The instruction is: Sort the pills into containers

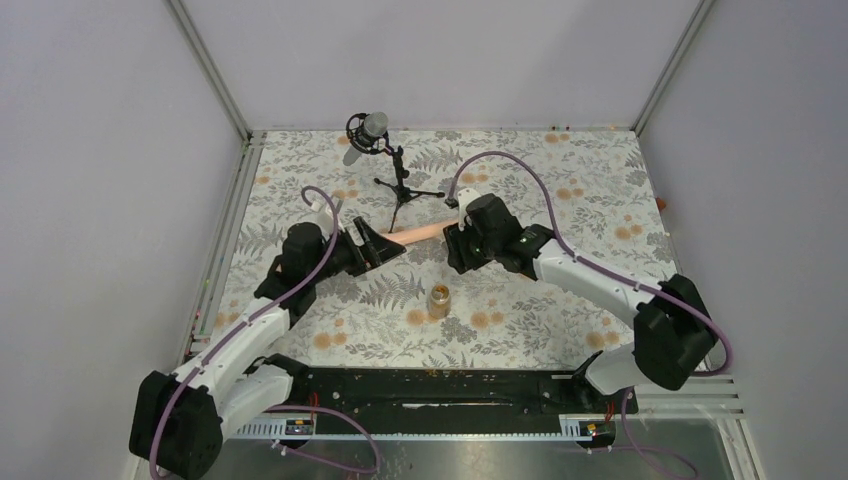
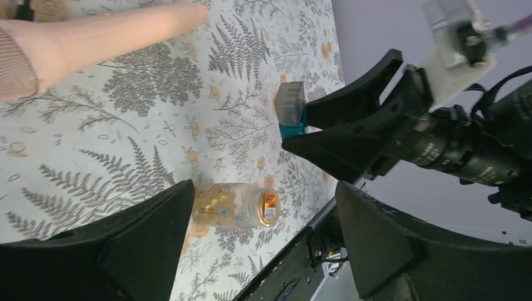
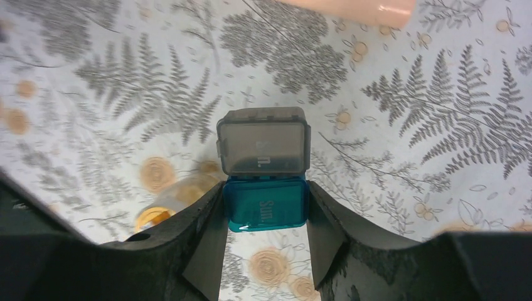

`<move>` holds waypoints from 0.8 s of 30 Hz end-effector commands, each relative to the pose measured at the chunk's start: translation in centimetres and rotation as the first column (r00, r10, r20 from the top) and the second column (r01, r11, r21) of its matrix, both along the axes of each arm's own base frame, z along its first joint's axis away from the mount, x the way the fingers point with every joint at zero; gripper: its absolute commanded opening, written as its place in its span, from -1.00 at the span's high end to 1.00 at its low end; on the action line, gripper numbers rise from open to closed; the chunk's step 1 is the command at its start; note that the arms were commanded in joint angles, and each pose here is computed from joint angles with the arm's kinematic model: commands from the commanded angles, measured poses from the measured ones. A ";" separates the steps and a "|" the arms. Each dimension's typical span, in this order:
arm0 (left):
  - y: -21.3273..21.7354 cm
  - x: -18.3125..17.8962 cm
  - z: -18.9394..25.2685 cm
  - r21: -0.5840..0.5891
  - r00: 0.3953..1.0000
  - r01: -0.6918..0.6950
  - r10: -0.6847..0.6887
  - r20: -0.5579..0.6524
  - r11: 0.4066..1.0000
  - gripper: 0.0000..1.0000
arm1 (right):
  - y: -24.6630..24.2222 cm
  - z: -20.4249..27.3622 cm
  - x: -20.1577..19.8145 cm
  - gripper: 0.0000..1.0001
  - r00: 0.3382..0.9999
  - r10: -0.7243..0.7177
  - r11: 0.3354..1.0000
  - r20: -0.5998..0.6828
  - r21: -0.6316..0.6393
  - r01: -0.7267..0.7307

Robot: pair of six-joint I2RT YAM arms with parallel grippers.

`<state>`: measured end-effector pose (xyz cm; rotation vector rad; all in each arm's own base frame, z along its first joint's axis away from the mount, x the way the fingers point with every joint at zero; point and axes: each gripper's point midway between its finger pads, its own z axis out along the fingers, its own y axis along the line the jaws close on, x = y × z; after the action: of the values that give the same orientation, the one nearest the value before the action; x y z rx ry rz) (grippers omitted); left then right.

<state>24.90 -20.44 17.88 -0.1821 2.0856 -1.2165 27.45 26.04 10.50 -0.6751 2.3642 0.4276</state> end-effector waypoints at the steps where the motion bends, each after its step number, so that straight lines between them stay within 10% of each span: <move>1: -2.5 0.9 4.2 -0.102 0.990 0.066 -0.053 0.131 0.993 -0.65 | 3.2 4.7 -1.4 0.17 0.997 0.072 0.976 0.010 0.206 -0.073; 18: -7.6 2.0 3.3 -0.069 0.980 0.143 -0.132 0.149 0.987 -0.58 | 4.9 6.9 -4.0 0.21 0.981 0.195 0.919 0.010 0.347 -0.187; 24: -8.4 2.0 2.1 -0.086 0.982 0.163 -0.154 0.106 0.983 -0.08 | 5.2 7.1 -4.1 0.21 0.979 0.204 0.910 0.013 0.365 -0.194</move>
<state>25.72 -27.72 17.16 -0.0281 2.0959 -1.3454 23.66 30.18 15.55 -0.7167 2.2410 0.8716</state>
